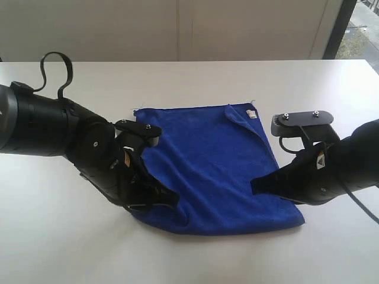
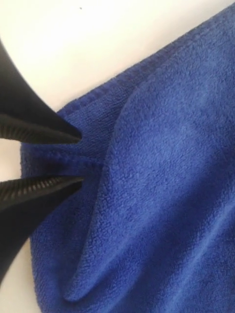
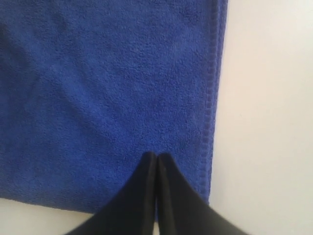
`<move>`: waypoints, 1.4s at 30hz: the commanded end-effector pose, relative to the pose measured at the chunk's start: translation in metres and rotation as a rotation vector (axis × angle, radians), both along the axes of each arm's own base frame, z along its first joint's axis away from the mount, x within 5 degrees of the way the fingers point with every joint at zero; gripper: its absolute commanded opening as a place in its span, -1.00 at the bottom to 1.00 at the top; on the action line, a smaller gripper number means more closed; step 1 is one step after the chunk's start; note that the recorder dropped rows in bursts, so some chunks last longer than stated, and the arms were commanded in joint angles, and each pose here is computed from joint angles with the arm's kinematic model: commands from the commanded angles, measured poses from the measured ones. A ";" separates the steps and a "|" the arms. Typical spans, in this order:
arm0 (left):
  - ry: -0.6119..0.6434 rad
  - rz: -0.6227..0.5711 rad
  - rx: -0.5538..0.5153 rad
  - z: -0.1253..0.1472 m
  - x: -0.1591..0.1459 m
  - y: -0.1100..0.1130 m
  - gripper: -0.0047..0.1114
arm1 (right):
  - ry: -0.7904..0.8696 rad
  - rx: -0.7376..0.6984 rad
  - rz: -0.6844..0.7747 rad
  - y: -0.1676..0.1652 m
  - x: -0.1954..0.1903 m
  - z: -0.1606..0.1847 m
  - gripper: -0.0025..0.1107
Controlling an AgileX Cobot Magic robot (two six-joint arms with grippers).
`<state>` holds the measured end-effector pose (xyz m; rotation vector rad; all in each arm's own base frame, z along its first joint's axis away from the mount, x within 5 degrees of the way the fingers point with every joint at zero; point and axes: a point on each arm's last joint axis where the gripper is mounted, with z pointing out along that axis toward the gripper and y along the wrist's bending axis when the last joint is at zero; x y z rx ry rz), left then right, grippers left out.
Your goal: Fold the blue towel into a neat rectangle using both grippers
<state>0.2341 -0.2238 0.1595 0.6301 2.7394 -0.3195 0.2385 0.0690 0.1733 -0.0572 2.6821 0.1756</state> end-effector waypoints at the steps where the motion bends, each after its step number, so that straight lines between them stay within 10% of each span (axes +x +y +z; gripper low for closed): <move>1: 0.029 -0.011 0.004 -0.002 -0.005 0.000 -0.41 | -0.018 -0.002 0.012 0.000 0.000 0.000 -0.96; 14: 0.056 -0.034 0.040 -0.015 -0.005 -0.001 -0.42 | -0.018 -0.002 0.012 0.000 0.000 0.000 -0.96; 20: 0.038 -0.033 0.025 -0.012 -0.004 -0.002 -0.91 | -0.018 -0.002 0.012 0.000 0.000 0.000 -0.96; 42: 0.041 -0.046 0.020 0.021 -0.015 0.008 -0.92 | -0.020 -0.002 0.012 0.000 0.000 0.001 -0.96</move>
